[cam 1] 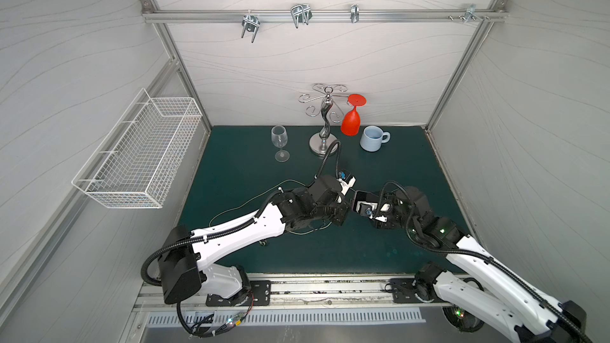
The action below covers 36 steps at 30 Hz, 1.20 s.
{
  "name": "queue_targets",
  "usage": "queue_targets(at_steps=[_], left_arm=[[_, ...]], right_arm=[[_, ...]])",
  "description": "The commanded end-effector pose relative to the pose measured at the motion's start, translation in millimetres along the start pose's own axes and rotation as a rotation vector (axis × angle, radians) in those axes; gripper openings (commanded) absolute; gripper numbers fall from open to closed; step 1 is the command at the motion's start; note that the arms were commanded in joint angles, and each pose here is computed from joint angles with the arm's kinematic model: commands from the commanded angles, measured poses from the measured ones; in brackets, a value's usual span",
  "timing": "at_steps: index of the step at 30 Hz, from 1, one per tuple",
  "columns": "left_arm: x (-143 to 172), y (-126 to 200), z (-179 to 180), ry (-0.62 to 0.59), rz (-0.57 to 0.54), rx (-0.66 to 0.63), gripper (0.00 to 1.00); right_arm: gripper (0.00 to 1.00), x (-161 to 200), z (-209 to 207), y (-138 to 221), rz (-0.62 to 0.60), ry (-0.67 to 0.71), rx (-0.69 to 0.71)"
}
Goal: Plug wired earphones into phones
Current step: Insert the wired earphone into the phone.
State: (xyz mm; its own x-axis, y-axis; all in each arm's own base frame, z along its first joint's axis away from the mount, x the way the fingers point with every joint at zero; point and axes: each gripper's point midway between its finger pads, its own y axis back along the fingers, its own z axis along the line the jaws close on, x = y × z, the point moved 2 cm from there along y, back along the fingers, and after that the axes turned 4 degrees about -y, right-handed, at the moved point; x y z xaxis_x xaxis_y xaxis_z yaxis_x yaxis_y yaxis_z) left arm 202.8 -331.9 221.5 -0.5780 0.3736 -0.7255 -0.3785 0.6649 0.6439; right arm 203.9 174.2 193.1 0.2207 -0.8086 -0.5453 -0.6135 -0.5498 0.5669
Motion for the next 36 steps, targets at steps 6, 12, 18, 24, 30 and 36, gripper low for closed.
queue_targets(at_steps=[6, 12, 18, 24, 30, 36], left_arm=[[-20, 6, -3, 0.027, -0.055, -0.011, 0.00], [-19, 4, -2, 0.034, -0.049, -0.019, 0.00], [-19, 2, -3, 0.033, -0.043, -0.014, 0.00], [-17, 1, -5, 0.028, -0.034, -0.003, 0.00], [-13, 1, -5, 0.022, -0.013, 0.002, 0.00], [-9, 2, -3, 0.020, 0.004, -0.007, 0.00]], right_arm=[[0.47, -16, -14, 4, -0.069, 0.020, 0.068], [0.47, -17, -9, 3, -0.078, 0.025, 0.054], [0.47, -18, -7, 3, -0.084, 0.028, 0.049], [0.47, -20, -10, 2, -0.089, 0.029, 0.068], [0.47, -19, -12, 1, -0.080, 0.024, 0.076], [0.47, -21, -12, 2, -0.090, 0.027, 0.079]])
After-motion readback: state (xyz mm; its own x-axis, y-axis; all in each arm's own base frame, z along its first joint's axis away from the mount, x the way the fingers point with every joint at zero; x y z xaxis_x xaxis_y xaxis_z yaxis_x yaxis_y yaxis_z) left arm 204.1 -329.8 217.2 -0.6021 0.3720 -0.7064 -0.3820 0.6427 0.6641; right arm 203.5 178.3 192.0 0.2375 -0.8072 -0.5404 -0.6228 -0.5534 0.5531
